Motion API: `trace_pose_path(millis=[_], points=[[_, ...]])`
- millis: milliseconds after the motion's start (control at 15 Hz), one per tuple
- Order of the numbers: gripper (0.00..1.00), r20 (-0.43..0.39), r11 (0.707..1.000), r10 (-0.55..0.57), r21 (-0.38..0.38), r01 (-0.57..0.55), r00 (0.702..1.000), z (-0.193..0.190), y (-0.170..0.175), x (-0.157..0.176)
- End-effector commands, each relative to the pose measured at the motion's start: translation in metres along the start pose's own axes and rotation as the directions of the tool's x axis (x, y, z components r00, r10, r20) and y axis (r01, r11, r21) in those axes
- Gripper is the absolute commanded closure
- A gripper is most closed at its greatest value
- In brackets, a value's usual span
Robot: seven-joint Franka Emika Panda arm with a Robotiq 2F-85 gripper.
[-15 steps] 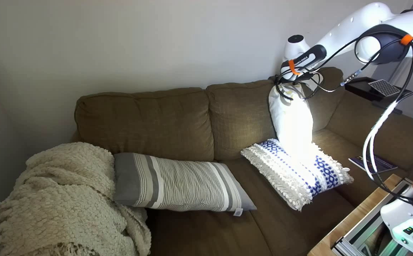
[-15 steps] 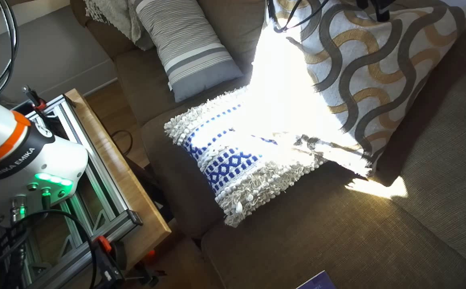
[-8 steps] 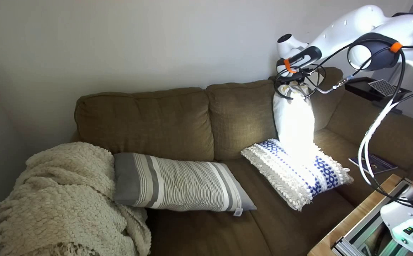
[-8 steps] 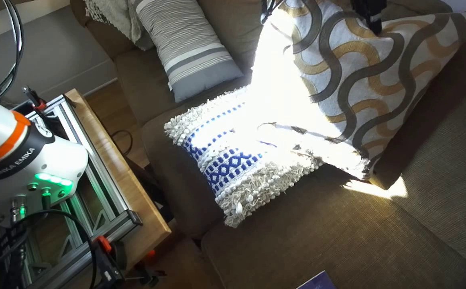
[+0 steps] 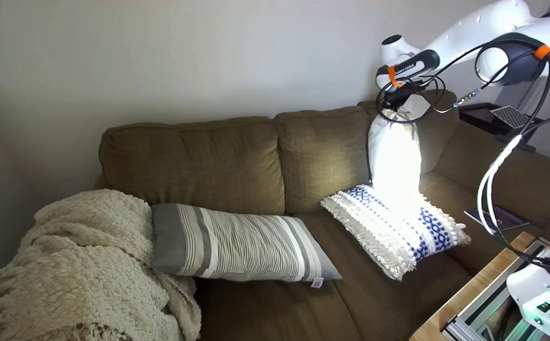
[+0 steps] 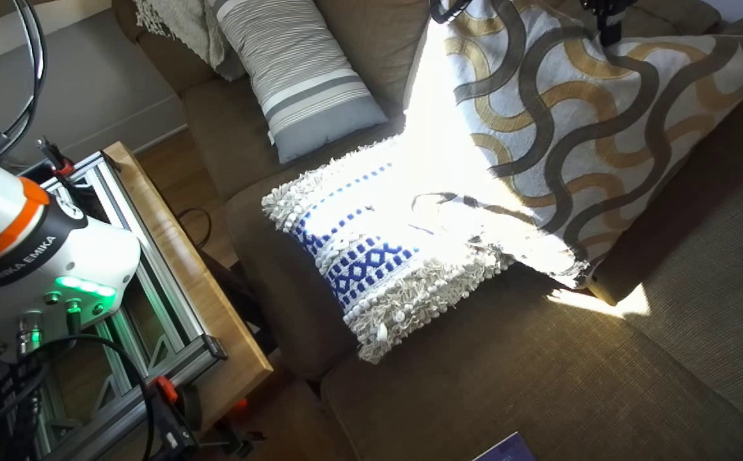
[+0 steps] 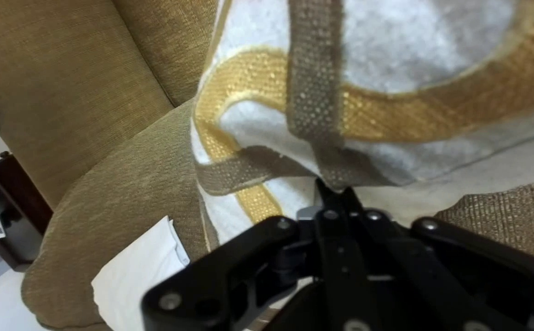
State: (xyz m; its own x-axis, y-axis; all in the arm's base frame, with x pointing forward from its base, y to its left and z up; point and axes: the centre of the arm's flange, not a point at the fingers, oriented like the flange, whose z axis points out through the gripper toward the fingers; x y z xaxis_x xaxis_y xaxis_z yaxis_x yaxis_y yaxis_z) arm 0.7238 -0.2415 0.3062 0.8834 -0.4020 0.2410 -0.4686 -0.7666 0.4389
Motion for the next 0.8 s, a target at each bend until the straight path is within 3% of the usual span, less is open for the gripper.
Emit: trace_pose_path(millis=[0,267,400,733], points=[[0.99,0.032,0.990,-0.111,0.093,0.107,0.993,-0.008,0.026,-0.002],[0.99,-0.010,0.953,-0.265,0.146,0.264,0.964,-0.032,0.046,-0.003],[0.99,-0.037,0.912,-0.367,0.181,0.367,0.930,-0.045,0.055,-0.007],[0.99,-0.070,0.833,-0.519,0.183,0.522,0.852,-0.070,0.075,-0.015]])
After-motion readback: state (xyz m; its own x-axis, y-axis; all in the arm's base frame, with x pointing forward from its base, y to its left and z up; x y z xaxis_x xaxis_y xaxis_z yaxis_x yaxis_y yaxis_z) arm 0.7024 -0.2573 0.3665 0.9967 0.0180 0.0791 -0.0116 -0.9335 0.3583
